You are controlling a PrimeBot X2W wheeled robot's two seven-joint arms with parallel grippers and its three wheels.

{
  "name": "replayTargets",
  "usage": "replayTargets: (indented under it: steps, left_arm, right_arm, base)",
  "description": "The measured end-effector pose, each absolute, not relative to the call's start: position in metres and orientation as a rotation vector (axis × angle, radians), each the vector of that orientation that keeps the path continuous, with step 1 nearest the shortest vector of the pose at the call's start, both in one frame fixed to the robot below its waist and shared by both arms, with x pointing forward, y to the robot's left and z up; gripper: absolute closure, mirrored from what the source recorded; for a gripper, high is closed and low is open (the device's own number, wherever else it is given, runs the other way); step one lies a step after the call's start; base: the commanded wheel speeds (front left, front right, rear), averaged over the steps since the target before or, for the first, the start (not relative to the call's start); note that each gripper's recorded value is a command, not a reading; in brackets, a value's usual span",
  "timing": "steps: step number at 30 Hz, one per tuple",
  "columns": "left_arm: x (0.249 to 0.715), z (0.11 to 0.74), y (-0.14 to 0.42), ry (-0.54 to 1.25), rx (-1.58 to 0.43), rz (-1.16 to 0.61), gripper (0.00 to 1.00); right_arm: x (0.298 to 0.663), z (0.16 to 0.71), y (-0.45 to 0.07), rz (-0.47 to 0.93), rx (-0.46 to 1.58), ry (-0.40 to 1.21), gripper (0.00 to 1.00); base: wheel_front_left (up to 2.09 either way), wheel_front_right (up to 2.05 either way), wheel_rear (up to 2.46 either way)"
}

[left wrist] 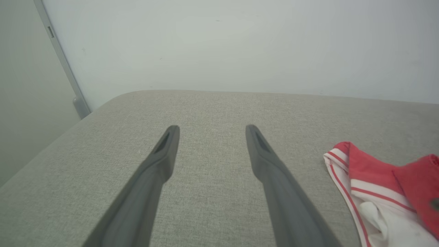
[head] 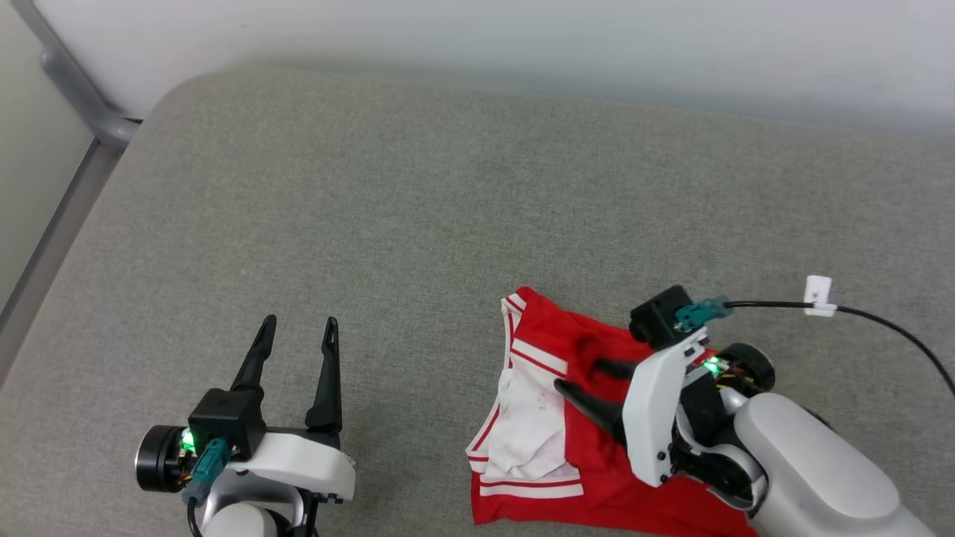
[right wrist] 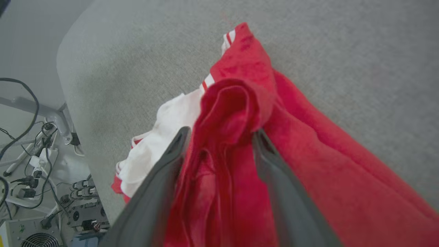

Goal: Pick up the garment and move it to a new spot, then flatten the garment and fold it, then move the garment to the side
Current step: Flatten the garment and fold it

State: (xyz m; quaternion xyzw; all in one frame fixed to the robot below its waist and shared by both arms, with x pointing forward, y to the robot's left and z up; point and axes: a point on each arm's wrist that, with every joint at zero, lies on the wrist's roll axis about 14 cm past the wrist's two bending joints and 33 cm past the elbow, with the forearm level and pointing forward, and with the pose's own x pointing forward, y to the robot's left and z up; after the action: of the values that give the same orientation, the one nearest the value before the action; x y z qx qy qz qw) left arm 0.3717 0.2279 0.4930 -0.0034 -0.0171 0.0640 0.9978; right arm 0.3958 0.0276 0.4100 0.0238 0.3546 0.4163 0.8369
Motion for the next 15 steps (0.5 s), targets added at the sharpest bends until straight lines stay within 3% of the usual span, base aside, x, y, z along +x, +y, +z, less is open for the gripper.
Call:
replayTargets:
  steps: [7, 15]
  left_arm:
    - [0.366, 0.501, 0.222, -0.061, -0.013, 0.116, 0.0]
    - [0.364, 0.507, 0.21, -0.082, -0.015, 0.08, 0.0]
  right_arm:
    - [0.425, 0.473, 0.002, 0.801, 0.12, 0.417, 0.0]
    - [0.451, 0.539, -0.081, 0.535, 0.078, -0.012, 0.0]
  base:
    - [0.0, 0.0, 0.0]
    - [0.0, 0.0, 0.0]
